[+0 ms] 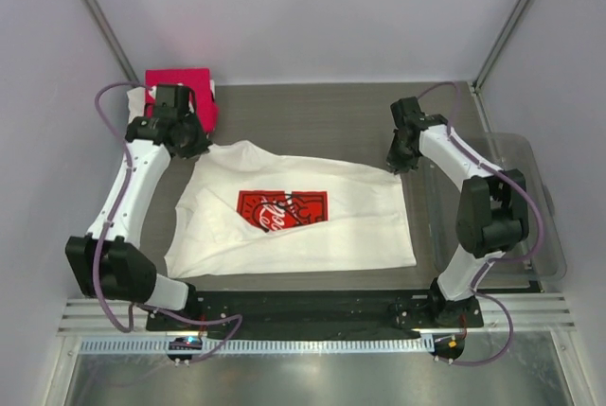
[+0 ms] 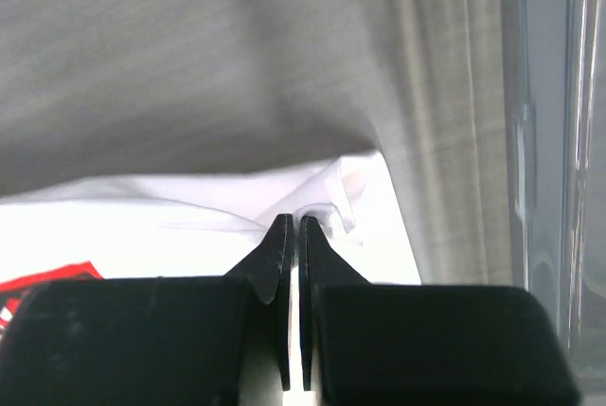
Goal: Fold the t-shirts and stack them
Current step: Fold the tshirt
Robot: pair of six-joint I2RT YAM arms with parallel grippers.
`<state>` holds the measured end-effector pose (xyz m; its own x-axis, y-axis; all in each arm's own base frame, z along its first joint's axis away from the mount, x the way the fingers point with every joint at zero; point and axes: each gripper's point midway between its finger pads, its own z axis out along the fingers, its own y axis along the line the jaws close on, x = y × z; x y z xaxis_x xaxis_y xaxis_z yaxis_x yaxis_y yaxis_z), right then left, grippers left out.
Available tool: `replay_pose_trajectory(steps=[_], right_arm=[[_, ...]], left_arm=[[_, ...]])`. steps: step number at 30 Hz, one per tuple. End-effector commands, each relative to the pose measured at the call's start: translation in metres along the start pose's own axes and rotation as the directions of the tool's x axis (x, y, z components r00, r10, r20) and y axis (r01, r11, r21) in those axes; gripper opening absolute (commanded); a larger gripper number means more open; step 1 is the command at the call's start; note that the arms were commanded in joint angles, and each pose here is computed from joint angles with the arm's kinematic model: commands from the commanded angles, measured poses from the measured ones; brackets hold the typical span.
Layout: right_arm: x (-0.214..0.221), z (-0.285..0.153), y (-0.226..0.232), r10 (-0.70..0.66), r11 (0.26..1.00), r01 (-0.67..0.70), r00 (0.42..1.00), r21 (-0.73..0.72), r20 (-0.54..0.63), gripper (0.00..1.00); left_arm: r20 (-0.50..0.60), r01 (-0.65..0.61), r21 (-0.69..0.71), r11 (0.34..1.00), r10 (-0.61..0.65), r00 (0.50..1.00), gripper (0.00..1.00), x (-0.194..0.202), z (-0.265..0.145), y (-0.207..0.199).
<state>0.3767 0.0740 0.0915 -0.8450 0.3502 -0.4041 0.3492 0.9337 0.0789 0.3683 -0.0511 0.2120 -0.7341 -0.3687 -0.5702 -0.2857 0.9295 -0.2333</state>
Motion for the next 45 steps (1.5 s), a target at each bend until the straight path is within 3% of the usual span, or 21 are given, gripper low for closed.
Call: replay_pose_trajectory(steps=[1,9,22,26,27,28,31,32,34,41,45], right_arm=[[0.012,-0.01,0.0,0.003,0.999,-0.002,1.0,-0.039,0.013,0.01],[0.038,-0.018,-0.021,0.007,1.0,-0.007,1.0,-0.026,0.02,0.01],[0.063,-0.02,-0.038,0.018,1.0,-0.017,1.0,-0.019,0.02,0.01],[0.077,-0.019,-0.045,0.031,0.999,-0.031,1.0,-0.017,0.007,0.01],[0.08,-0.02,-0.046,0.037,0.999,-0.037,0.999,-0.02,0.005,0.08],[0.08,-0.025,-0.046,0.044,0.998,-0.044,0.999,-0.033,0.018,0.36],[0.08,-0.031,-0.049,0.063,0.997,-0.061,0.997,-0.037,0.043,0.85],[0.076,-0.034,-0.048,0.067,0.997,-0.065,0.996,-0.04,0.058,0.87],[0.07,-0.039,-0.044,0.066,0.996,-0.062,0.995,-0.057,0.069,0.88],[0.059,-0.048,0.013,-0.014,0.975,0.028,0.998,-0.222,0.066,0.85],[0.081,-0.021,0.035,-0.116,0.975,0.115,0.993,-0.19,0.006,0.84]], left_arm=[[0.094,0.012,-0.004,1.0,-0.011,0.995,0.0,0.0,-0.035,0.013],[0.119,0.096,-0.1,0.99,-0.084,0.989,0.0,0.06,-0.075,0.063],[0.121,0.27,-0.178,0.946,-0.251,0.96,0.01,0.137,-0.095,0.109],[0.141,0.338,-0.17,0.926,-0.317,0.938,0.11,0.152,-0.1,0.116],[0.144,0.368,-0.171,0.914,-0.347,0.927,0.15,0.156,-0.101,0.118],[0.154,0.384,-0.14,0.913,-0.363,0.919,0.2,0.158,-0.106,0.116],[0.158,0.428,-0.069,0.901,-0.414,0.897,0.41,0.165,-0.113,0.11],[0.167,0.434,-0.05,0.9,-0.421,0.892,0.47,0.165,-0.116,0.109],[0.181,0.442,-0.028,0.897,-0.43,0.885,0.48,0.166,-0.116,0.109],[0.085,0.429,-0.024,0.903,-0.426,0.901,0.43,0.164,-0.081,0.09],[0.03,0.419,-0.076,0.905,-0.418,0.908,0.43,0.159,-0.051,0.083]])
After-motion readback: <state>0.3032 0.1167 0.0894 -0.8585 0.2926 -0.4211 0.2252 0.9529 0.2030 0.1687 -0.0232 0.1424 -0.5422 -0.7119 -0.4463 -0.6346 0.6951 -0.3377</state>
